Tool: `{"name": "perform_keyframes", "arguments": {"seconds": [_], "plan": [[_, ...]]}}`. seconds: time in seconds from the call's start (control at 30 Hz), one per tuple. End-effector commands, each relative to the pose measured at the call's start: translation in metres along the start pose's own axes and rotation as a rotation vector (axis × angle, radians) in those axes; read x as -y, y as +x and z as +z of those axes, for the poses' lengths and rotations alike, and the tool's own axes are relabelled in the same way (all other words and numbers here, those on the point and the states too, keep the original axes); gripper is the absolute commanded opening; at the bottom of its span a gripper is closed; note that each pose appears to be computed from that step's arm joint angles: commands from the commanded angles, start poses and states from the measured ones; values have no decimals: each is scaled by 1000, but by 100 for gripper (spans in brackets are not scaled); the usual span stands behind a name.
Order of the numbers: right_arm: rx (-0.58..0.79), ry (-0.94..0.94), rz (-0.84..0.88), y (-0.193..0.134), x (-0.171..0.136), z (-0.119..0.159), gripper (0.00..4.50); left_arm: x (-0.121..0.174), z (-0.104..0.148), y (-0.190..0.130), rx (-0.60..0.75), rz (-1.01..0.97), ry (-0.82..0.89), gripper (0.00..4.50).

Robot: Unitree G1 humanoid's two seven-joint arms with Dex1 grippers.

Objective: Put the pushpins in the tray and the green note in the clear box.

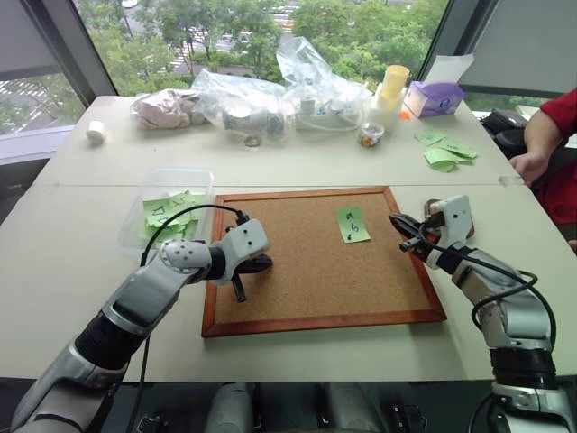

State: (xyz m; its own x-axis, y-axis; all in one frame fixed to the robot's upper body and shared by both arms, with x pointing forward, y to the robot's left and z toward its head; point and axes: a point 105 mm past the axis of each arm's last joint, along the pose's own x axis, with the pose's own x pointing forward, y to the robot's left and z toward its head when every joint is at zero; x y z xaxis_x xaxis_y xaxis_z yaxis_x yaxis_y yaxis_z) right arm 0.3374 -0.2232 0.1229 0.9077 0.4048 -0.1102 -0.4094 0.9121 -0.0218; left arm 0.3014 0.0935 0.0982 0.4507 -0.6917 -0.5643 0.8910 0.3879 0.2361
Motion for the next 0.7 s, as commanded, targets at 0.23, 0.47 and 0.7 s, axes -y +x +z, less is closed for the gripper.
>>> {"name": "perform_keyframes", "arguments": {"seconds": [0.23,0.47,0.7], "plan": [[8,-58,-424,-11,86,18,5,0,-18,2,-68,-17,-6,0],[-51,-58,-452,-12,100,7,5,1,-19,2,-62,-9,1,0],[-52,-28,-478,-13,104,1,29,0,-19,1,-57,-1,0,0]]}}
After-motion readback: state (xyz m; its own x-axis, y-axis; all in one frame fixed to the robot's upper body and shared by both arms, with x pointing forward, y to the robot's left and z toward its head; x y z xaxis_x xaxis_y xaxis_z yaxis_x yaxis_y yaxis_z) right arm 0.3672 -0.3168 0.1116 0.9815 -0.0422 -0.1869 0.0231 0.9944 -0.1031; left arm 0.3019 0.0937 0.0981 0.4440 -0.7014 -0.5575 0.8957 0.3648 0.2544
